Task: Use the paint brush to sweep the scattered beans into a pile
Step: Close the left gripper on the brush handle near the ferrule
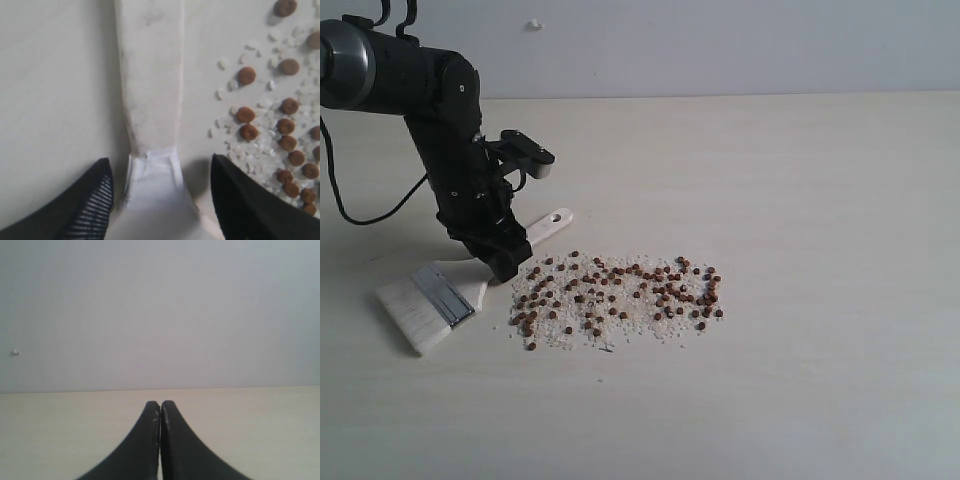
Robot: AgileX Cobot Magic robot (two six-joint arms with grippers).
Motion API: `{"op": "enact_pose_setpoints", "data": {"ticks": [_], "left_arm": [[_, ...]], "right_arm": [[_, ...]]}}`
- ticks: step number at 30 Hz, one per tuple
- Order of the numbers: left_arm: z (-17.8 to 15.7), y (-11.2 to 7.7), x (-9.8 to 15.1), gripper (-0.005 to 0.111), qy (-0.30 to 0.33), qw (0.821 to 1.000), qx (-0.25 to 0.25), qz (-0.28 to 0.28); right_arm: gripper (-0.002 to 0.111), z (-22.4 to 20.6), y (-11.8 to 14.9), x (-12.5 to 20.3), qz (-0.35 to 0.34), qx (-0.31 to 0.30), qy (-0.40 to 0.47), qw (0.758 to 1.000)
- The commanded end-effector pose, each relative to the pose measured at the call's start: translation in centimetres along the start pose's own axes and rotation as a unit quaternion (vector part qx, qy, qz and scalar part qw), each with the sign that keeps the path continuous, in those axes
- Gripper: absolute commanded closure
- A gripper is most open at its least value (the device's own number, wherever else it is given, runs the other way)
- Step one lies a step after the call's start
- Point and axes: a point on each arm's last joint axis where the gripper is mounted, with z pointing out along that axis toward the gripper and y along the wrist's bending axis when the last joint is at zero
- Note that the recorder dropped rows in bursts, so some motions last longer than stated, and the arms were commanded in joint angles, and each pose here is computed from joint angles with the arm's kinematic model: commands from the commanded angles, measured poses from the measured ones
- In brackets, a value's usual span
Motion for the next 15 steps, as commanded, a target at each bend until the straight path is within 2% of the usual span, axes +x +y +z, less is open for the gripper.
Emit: {"op": "enact_pose_setpoints", "data": {"ticks": [1,15], "left_arm": [[-0.02,-0.05,0.05,0.052,0.001,1.000,0.000,-0.003],[-0.03,0.21,0.02,0.052,-0.001,1.000,-0.014,-0.002]], "right_arm": [[0.108,-0.03,-0.04,0.08,-0.002,0.003,-0.002,1.000],[0.108,-0.03,-0.04,0.08,-0.002,0.003,-0.002,1.000]]}}
